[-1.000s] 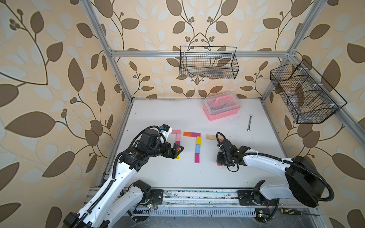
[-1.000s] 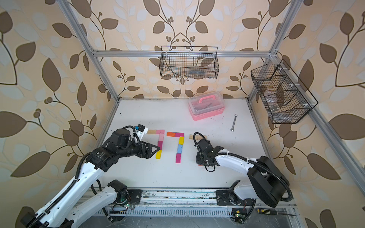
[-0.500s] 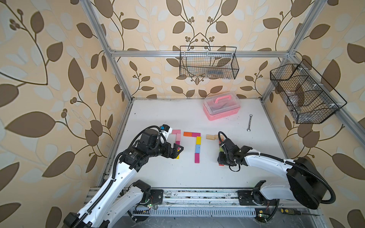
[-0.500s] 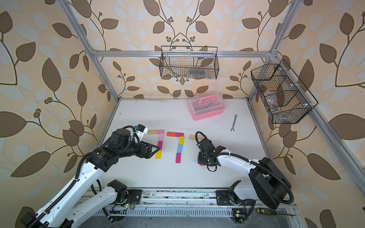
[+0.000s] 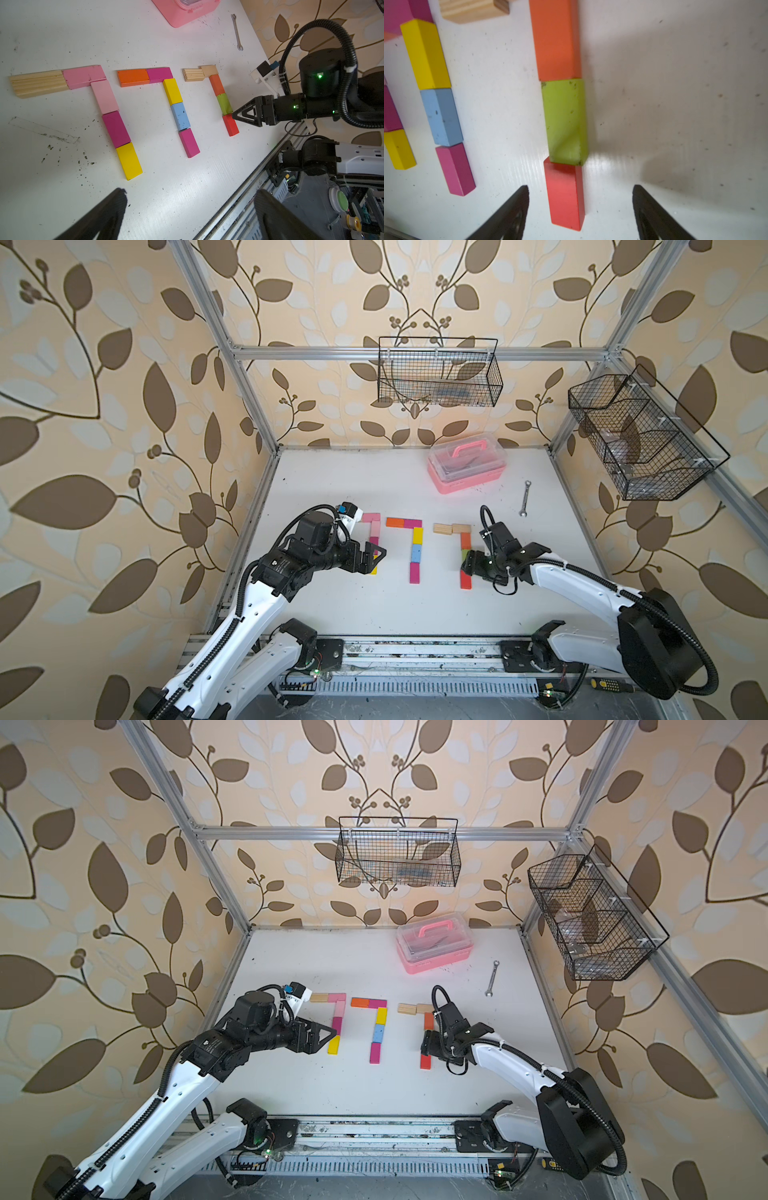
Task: Assemble the number 7 with building blocks
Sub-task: Assemble the building block at the center of the board.
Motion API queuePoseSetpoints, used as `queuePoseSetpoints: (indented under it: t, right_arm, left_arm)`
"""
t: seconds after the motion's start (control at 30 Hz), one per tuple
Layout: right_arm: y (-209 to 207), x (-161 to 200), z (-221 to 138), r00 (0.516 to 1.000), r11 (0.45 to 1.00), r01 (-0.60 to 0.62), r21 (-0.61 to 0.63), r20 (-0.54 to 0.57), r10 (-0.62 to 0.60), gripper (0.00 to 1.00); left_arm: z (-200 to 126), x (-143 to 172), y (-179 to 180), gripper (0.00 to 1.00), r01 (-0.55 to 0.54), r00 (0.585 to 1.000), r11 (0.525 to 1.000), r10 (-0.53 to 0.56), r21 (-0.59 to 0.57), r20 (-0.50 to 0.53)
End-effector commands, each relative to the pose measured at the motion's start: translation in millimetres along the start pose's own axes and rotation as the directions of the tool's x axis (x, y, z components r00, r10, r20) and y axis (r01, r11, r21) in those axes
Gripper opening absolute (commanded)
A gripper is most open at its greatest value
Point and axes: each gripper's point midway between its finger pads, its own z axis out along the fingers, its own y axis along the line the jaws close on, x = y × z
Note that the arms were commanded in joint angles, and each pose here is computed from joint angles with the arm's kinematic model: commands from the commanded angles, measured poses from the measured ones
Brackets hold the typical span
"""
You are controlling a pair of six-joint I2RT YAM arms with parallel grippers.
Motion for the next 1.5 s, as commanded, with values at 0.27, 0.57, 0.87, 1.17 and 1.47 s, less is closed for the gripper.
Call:
queuePoseSetpoints:
  t: [0.27, 0.57, 0.87, 1.17, 1.47]
  right_arm:
    - [14.9, 2.8, 17.6, 0.99, 0.995, 0.098, -0.031, -0.097, -0.1, 0.74]
    - [14.9, 2.4, 28.1, 0.989, 0.995, 0.096, -0.024, -0.109, -0.098, 0.72]
    - [18.6, -0.3, 30.2, 0.989, 0.994, 0.095, -0.056, -0.106, -0.1, 0.71]
    - [21.1, 0.5, 31.2, 0.989, 0.993, 0.095, -0.07, -0.108, -0.102, 0.7]
    - [24.7, 1.4, 31.6, 0.989, 0.992, 0.092, -0.086, -0.11, -0.101, 0.68]
  left_arm:
    - [-0.6, -1.6, -6.3, 0.99, -0.032, 0.999, 0.999, 0.032, 0.023, 0.0]
    - [-1.5, -2.4, -6.7, 0.99, -0.034, 0.999, 0.999, 0.034, 0.023, 0.004]
    - [-0.9, -2.0, -5.8, 0.99, -0.032, 0.999, 0.999, 0.032, 0.02, 0.002]
    - [-0.3, -1.8, -5.4, 0.99, -0.032, 1.0, 0.999, 0.032, 0.019, 0.0]
    - [0.0, -1.7, -5.2, 0.99, -0.031, 1.0, 0.999, 0.031, 0.018, -0.001]
